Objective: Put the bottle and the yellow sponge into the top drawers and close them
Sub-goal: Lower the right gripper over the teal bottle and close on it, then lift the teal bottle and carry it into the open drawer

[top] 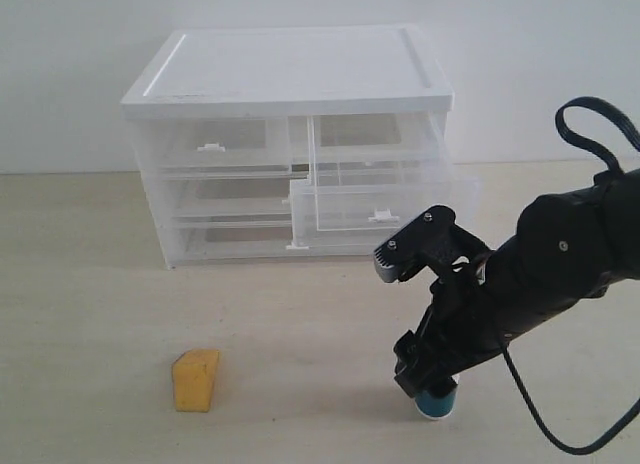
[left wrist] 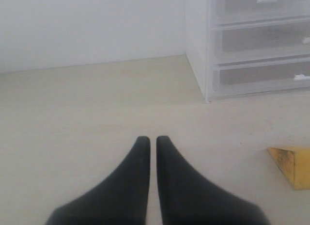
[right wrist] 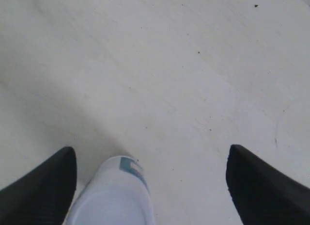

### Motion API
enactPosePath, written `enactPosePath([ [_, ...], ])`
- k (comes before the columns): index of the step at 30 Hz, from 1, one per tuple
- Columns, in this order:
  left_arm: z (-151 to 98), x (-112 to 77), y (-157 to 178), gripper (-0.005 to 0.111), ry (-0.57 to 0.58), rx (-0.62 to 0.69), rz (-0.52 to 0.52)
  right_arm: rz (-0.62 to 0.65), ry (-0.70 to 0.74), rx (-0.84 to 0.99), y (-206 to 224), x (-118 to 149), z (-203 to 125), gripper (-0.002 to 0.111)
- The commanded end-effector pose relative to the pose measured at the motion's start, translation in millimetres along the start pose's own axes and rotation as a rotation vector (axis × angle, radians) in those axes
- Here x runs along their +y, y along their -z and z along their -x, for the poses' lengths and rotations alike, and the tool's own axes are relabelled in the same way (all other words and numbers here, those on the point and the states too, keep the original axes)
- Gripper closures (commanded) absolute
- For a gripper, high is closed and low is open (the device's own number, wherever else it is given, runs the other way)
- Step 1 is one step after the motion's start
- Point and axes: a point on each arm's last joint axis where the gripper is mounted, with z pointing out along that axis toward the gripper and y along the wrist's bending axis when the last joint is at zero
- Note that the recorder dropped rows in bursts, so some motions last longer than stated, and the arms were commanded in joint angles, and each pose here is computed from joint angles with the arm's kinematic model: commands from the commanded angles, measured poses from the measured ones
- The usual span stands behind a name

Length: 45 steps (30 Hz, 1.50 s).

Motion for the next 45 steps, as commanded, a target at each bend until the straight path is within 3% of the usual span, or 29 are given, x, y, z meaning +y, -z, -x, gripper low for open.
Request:
enactPosePath([
  [1, -0.3, 0.1, -0.2, 0.103, 0.000, -0.009, 0.003, -0.015, -0.004, -0.025, -3.0, -3.3, 2.4, 0.036],
  [5, -0.3, 0.1, -0.2, 0.103, 0.000, -0.009, 0.003, -0.009, -0.005, -0.003, -10.0, -3.0, -0.3, 0.046],
  [25, -0.3, 0.1, -0.2, 0.103, 0.000, -0.009, 0.003, 0.014, -0.022, 0.064, -20.3, -0.8, -7.8, 0.047],
  [28, -0.3, 0.1, -0.2, 0.103, 0.000, -0.009, 0.003, 0.016, -0.022, 0.067, -20.3, -0.7, -8.1, 0.058],
  [34, -0.3, 0.1, -0.2, 0.103, 0.000, -0.009, 0.003, 0.023, -0.003, 0.082, -20.1, -0.1, -9.5, 0.108],
  [45, -0.3, 0.1, -0.2, 0.103, 0.000, -0.009, 0.003, 0.057, -0.027, 0.086, 5.4, 0.0, 6.0, 0.108],
])
